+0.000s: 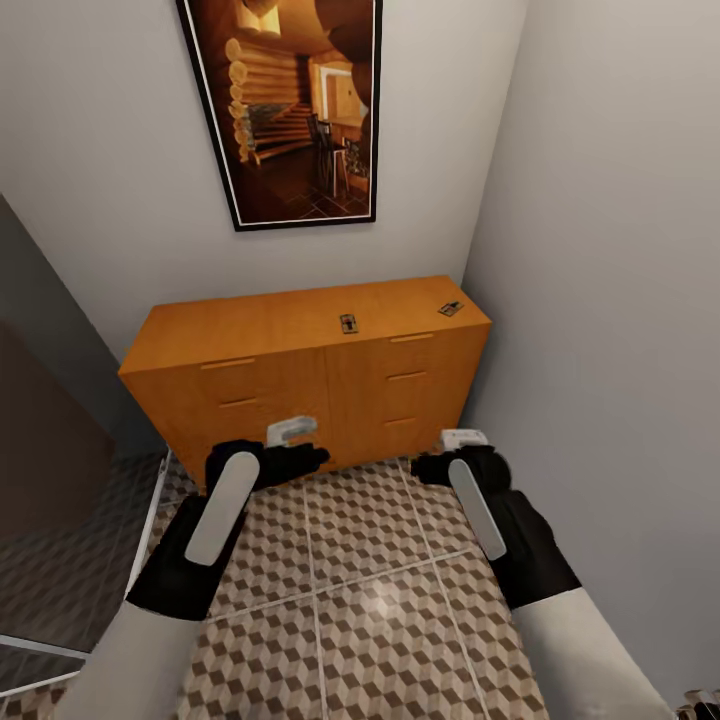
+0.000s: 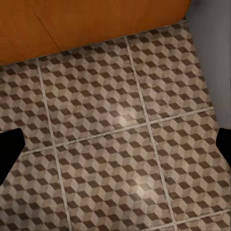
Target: Take the four mousetraps from the cabinet in the bathroom and place them on the bathroom floor. Make sure all four end up on the same floor surface, and ensure that at least two of them are either under or directly next to the same bathroom sink.
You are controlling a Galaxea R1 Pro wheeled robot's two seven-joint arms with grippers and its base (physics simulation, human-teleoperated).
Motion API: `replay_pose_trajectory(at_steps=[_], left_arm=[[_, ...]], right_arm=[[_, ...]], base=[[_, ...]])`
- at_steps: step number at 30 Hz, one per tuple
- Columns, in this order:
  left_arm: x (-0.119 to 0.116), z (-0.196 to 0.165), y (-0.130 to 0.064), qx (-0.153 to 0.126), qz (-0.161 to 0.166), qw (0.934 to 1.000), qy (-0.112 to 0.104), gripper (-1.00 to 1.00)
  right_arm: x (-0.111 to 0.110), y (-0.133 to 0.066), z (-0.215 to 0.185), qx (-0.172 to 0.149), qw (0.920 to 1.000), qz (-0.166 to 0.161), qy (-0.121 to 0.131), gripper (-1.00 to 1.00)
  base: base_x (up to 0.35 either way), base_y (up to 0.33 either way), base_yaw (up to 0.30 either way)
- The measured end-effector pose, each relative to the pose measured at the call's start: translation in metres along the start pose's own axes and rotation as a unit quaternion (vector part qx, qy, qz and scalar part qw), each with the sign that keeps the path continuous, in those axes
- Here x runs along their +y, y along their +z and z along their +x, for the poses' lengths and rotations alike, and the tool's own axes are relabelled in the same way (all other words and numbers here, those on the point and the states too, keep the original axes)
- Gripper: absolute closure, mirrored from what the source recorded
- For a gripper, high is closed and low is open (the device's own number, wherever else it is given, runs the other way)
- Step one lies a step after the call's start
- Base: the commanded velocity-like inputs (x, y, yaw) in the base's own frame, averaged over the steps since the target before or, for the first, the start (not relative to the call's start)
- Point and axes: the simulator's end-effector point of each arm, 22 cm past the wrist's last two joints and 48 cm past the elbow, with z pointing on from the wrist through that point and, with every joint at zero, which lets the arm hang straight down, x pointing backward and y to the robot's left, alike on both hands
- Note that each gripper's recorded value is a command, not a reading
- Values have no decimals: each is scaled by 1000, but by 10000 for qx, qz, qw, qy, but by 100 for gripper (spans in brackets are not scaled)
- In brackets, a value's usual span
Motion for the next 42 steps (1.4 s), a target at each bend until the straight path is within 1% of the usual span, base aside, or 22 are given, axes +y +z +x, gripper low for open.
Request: replay_pose_trajectory(at_steps=[3,4,6,7,9,12,14,17,21,22,23,24,25,28,30,34,36,37,42], left_arm=[[-11,-49,-14,-318,8,9995,91,-100],[-19,-81,-25,-520,49,9985,129,-100],[-31,-120,-39,-766,155,9968,140,-100],[-36,-138,-46,-847,214,9961,125,-100],[-46,-171,-56,-933,347,9950,65,-100],[-65,-217,-71,-955,588,9937,-41,-100],[-78,-245,-82,-934,740,9928,-112,-100],[-97,-283,-100,-874,912,9918,-210,-100],[-120,-328,-133,-893,1043,9902,-272,-100],[-130,-346,-147,-907,1072,9897,-288,-100],[-131,-347,-151,-927,1078,9895,-278,-100],[-137,-360,-160,-919,1072,9895,-304,-100],[-139,-365,-167,-927,1067,9895,-308,-100],[-140,-372,-172,-871,1006,9905,-347,-100],[-138,-373,-172,-830,955,9913,-369,-100],[-129,-370,-165,-708,778,9938,-368,-100],[-125,-367,-158,-637,678,9951,-322,-100],[-123,-362,-152,-574,598,9963,-235,-100],[-123,-349,-135,-446,435,9980,117,-100]], right_arm=[[19,-5,-41,-110,9999,33,-6,-100],[29,-9,-70,-182,9998,54,-20,-100],[34,-15,-105,-270,9996,89,-20,-100],[32,-18,-122,-298,9995,136,-4,-100],[27,-26,-161,-333,9993,186,64,-100],[25,-44,-217,-310,9992,167,183,-100],[27,-62,-252,-281,9992,125,240,-100],[29,-97,-299,-324,9990,82,296,-100],[30,-148,-349,-540,9980,66,331,-100],[30,-165,-365,-630,9974,73,344,-100],[30,-169,-366,-645,9973,61,346,-100],[30,-178,-375,-691,9970,82,350,-100],[30,-184,-378,-710,9968,84,351,-100],[28,-187,-379,-651,9972,123,352,-100],[25,-183,-374,-545,9978,168,351,-100],[20,-172,-360,-317,9985,283,342,-100],[17,-168,-355,-239,9986,325,344,-100],[16,-165,-352,-181,9986,360,346,-100],[8,-155,-337,31,9980,513,354,-100]], base=[[0,0,0],[0,0,0],[0,0,0],[0,0,0],[0,0,0],[0,0,0],[0,0,0],[0,0,0],[0,0,0],[0,0,0],[0,0,0],[0,0,0],[0,0,0],[0,0,0],[0,0,0],[0,0,0],[0,0,0],[0,0,0],[0,0,0]])
